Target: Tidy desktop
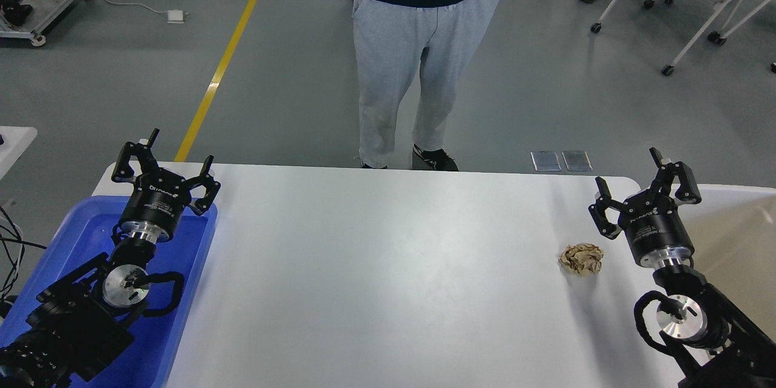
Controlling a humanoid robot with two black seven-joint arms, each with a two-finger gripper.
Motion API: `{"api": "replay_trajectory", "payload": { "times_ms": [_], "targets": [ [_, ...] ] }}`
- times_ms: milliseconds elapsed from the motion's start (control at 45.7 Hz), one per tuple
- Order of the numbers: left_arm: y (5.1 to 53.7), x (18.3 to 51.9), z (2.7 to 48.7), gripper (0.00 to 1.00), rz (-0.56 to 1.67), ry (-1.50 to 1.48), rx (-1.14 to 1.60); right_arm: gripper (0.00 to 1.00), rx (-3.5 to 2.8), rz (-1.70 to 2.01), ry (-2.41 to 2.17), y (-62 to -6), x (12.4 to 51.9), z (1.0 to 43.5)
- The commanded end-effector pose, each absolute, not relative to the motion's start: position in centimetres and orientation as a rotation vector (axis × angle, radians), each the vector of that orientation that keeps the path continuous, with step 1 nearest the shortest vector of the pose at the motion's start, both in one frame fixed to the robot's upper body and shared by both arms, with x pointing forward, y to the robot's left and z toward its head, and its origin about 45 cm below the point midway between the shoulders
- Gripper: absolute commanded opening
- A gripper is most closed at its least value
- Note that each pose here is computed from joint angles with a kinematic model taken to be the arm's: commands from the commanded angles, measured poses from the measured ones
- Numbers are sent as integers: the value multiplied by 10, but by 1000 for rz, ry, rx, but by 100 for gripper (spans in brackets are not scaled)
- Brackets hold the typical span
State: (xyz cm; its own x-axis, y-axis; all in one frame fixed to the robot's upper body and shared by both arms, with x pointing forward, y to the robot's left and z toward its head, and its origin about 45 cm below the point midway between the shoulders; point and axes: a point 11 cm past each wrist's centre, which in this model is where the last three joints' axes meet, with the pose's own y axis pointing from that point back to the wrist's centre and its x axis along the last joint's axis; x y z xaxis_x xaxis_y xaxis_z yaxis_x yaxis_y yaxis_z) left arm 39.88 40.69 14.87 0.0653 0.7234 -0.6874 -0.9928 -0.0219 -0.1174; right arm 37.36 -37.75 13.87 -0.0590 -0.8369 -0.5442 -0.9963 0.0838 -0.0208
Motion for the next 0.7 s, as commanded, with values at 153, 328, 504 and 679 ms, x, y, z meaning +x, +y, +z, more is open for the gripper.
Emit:
{"api": "replay_trajectory", "payload": {
  "times_ms": [153,328,504,679],
  "targets": [
    [407,399,148,100,1463,501,-688,100,-1804,510,1953,-378,374,139],
    [407,399,149,100,1462,500,-688,100,-1813,511,1944,-375,375,141],
    [407,399,149,100,1462,499,-687,100,-2098,485,1969,-352,370,131],
    [407,399,149,100,1462,500,-688,100,-2192,360,1990,-345,386,154]
  ]
}}
